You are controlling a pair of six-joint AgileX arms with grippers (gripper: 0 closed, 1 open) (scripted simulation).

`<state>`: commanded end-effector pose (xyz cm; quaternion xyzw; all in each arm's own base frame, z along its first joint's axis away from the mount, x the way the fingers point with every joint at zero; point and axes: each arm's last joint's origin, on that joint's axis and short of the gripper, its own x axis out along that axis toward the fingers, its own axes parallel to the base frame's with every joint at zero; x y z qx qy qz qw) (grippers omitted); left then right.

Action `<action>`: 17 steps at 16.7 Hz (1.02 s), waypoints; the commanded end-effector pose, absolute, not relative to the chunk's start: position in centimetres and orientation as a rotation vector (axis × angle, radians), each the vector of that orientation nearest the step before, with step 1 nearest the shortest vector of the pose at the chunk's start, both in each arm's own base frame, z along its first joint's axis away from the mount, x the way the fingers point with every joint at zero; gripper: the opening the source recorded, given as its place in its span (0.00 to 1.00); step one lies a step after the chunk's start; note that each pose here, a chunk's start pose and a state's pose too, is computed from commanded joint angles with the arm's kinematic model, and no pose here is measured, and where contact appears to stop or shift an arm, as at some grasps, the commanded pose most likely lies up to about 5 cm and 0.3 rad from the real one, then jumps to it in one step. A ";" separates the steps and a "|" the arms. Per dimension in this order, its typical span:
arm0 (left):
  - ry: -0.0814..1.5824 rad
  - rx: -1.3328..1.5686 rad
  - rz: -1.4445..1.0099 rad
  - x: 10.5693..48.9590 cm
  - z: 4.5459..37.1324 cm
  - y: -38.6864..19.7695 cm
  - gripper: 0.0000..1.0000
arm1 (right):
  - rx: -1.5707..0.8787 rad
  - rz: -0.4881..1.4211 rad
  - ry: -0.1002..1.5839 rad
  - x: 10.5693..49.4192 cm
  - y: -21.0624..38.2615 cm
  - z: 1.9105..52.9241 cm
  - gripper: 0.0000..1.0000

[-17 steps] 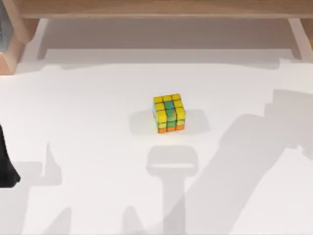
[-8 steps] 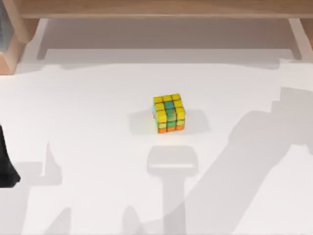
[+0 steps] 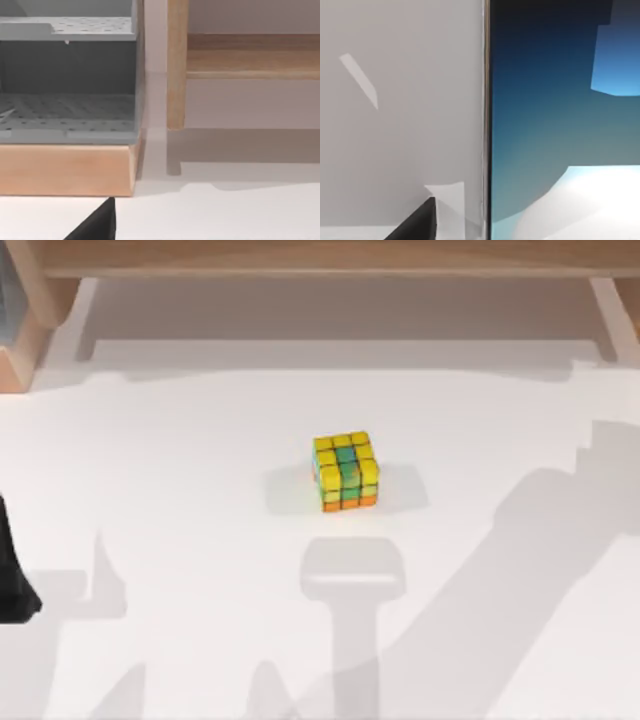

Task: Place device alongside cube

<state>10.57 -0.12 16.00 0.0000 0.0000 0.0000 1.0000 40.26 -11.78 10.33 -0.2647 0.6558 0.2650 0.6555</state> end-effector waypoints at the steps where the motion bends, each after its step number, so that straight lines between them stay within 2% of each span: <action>1: 0.000 0.000 0.000 10.6 16.0 -0.1 1.00 | -0.600 0.601 1.487 40.3 -11.8 10.3 1.00; 14: 0.000 0.000 0.000 10.6 16.0 -0.1 1.00 | -0.600 0.601 1.487 40.3 -11.8 10.3 0.02; 17: 0.000 0.000 0.000 10.6 16.0 -0.1 1.00 | -0.600 0.601 1.487 40.3 -11.8 10.3 0.00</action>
